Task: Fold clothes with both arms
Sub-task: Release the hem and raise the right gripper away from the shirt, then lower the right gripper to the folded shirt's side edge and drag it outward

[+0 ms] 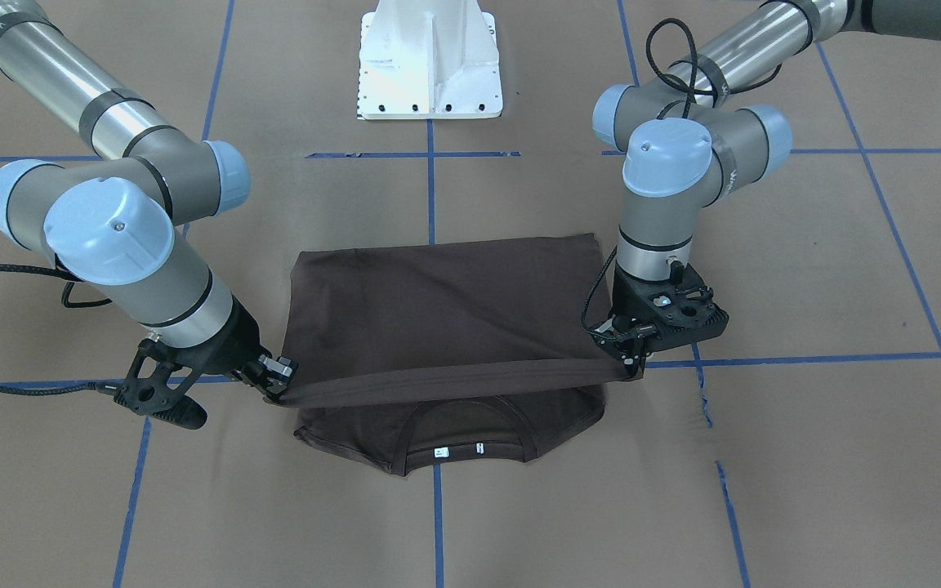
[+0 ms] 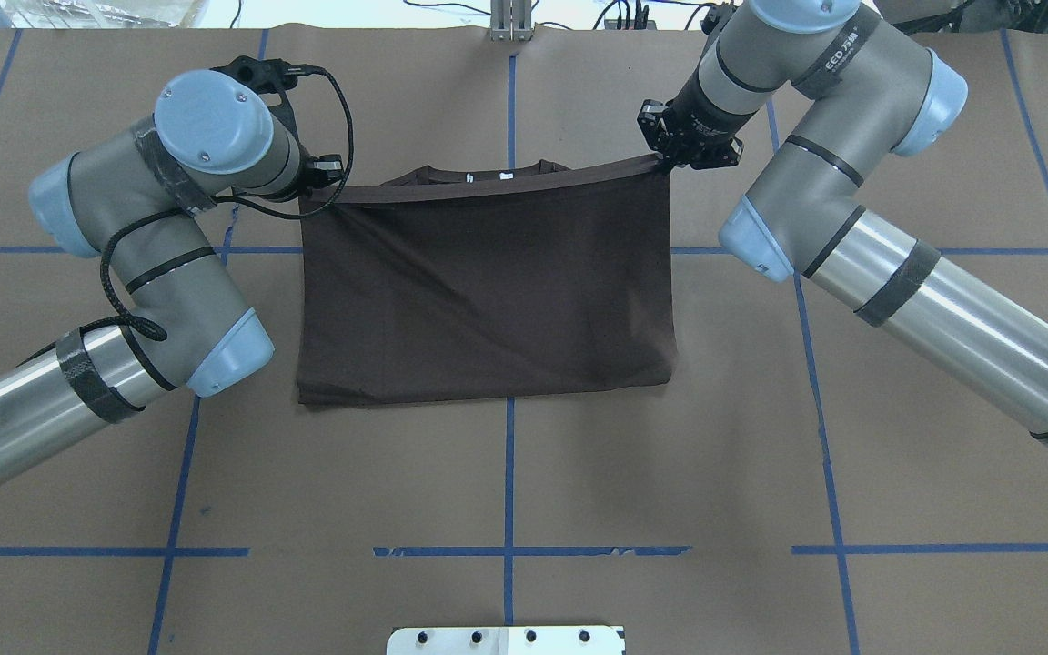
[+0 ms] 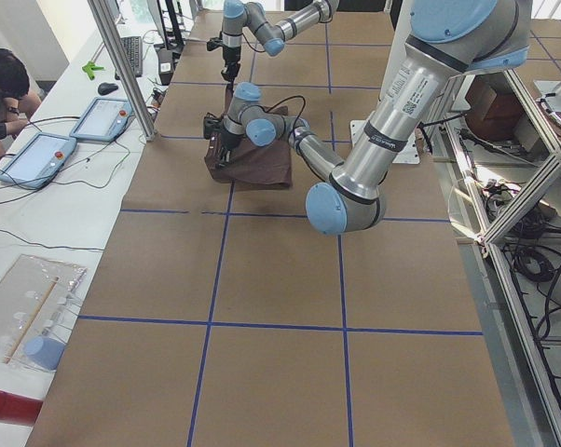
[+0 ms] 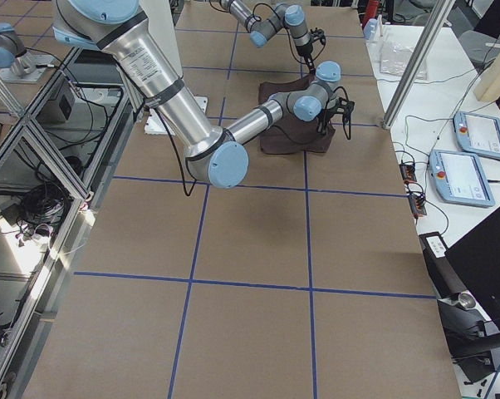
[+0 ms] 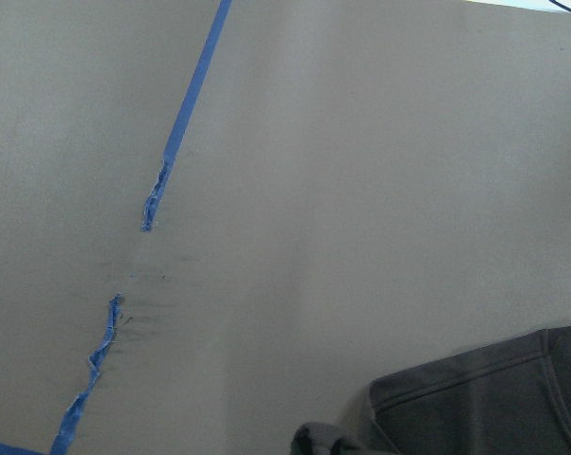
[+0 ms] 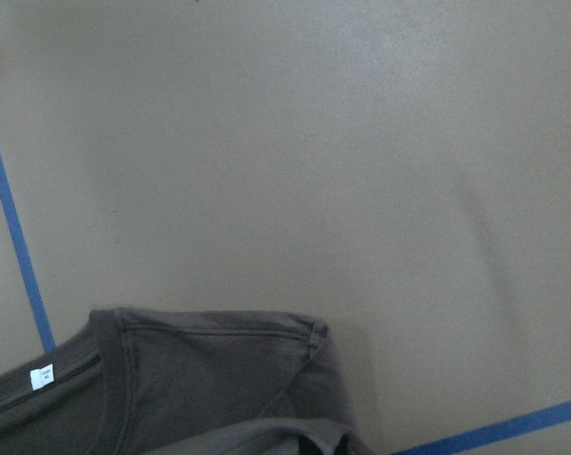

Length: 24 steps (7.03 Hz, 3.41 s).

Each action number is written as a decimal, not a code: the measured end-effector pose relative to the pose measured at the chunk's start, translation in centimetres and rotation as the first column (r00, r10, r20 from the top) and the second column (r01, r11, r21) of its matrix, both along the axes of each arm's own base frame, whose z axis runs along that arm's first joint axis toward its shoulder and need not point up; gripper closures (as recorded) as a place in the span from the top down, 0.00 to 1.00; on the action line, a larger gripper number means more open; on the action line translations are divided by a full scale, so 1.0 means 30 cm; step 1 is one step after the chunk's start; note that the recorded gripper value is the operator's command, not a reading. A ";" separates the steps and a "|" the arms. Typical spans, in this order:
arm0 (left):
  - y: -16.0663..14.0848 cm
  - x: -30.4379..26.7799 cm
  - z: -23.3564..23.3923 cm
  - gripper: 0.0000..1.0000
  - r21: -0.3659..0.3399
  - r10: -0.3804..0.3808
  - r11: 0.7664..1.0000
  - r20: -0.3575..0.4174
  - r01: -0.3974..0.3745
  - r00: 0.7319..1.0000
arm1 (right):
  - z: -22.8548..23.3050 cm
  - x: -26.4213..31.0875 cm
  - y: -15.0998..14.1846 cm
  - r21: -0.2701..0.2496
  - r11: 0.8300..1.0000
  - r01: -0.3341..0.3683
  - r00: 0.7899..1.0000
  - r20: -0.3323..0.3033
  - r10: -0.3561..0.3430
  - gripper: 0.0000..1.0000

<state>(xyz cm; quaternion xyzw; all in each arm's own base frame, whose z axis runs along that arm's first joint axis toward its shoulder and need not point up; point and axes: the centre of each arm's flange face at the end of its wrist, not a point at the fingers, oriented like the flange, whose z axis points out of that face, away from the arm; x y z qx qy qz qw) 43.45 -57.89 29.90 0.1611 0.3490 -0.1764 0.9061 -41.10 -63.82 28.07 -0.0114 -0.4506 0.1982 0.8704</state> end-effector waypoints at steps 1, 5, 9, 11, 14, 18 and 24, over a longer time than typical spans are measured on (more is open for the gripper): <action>0.001 0.002 -0.002 0.09 0.001 0.002 1.000 0.000 -0.002 1.000 | 0.001 -0.002 -0.008 0.006 1.000 -0.001 1.000 0.004 0.001 0.00; 0.001 0.002 -0.016 1.00 0.013 0.007 1.000 -0.005 -0.007 1.000 | 0.010 -0.021 0.007 0.044 0.999 0.009 0.999 0.036 -0.010 1.00; 0.007 0.003 -0.053 1.00 0.010 0.021 1.000 -0.023 -0.021 0.999 | 0.048 -0.019 0.162 0.064 0.997 0.031 0.997 0.066 -0.036 0.99; 0.025 -0.012 -0.106 1.00 0.019 0.030 0.999 -0.045 -0.029 0.999 | 0.161 -0.077 0.439 0.080 0.993 0.086 0.995 0.038 -0.089 0.96; 0.052 -0.050 -0.162 1.00 0.018 0.026 1.000 -0.040 -0.025 0.999 | 0.222 -0.187 0.612 0.078 0.984 0.159 0.987 0.010 -0.160 0.79; 0.055 -0.055 -0.169 1.00 0.021 0.024 1.000 -0.040 -0.023 0.999 | 0.233 -0.238 0.663 0.071 0.978 0.195 0.981 0.006 -0.196 0.00; 0.059 -0.060 -0.182 1.00 0.026 0.023 0.999 -0.046 -0.021 0.999 | 0.317 -0.130 0.763 0.061 0.976 0.208 0.978 -0.006 -0.208 0.00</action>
